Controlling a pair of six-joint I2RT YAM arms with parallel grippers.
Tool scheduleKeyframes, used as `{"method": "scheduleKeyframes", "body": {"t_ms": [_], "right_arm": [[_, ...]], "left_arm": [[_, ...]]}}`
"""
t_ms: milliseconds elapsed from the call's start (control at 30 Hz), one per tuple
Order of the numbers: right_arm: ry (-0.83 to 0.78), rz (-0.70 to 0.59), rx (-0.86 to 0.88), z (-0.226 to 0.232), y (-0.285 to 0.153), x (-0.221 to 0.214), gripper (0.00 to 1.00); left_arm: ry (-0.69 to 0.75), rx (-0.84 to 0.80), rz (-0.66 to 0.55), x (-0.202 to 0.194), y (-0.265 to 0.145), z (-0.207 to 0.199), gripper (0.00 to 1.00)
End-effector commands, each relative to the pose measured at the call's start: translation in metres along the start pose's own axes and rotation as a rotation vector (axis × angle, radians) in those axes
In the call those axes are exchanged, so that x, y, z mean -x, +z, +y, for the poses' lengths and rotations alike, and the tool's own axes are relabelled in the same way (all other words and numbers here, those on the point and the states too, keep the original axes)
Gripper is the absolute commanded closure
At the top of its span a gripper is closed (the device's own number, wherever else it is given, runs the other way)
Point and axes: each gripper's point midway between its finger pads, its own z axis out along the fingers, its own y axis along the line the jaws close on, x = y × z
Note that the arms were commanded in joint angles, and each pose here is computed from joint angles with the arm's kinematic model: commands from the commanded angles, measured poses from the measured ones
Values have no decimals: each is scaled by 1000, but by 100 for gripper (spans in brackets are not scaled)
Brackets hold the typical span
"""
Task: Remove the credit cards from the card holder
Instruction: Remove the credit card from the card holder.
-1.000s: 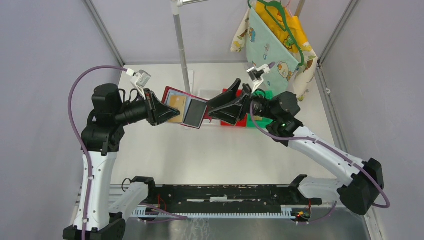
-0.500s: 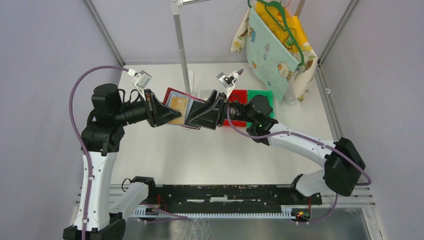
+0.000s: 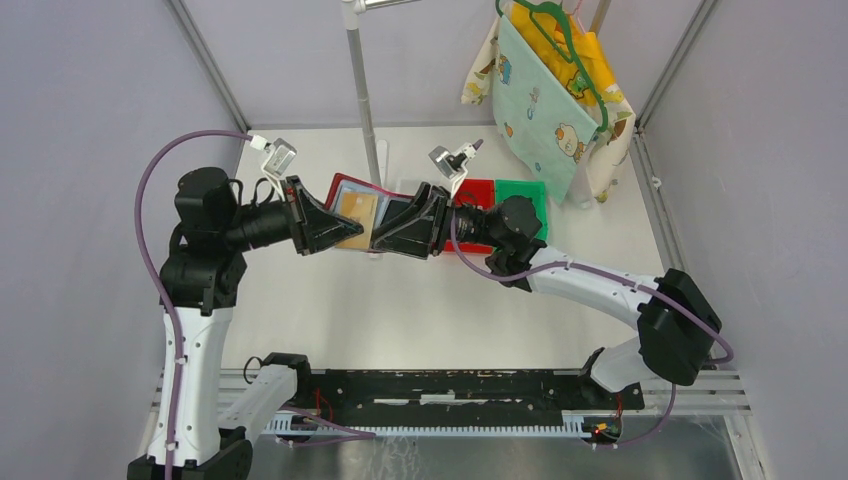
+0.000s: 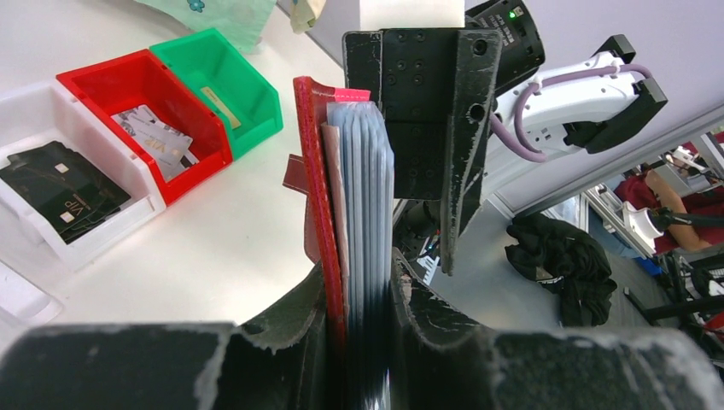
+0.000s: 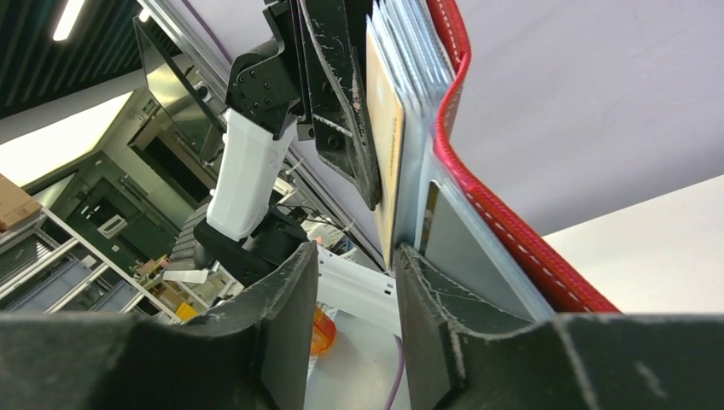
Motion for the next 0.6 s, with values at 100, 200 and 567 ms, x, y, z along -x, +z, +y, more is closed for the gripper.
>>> {"method": "scheduleKeyframes", "body": {"t_ms": [100,200,567], "right_arm": [[-5,-75,69,16,10,20,63],[6,-84,66,14,13,22,67],[-4,-138,-102,-17,19,27,77]], "left_arm": [[42,-172,7,4,-9,-43,84],[40,-170,6,3,-9,-43,83],[20,-140,-8,4,-8,-39,73]]}}
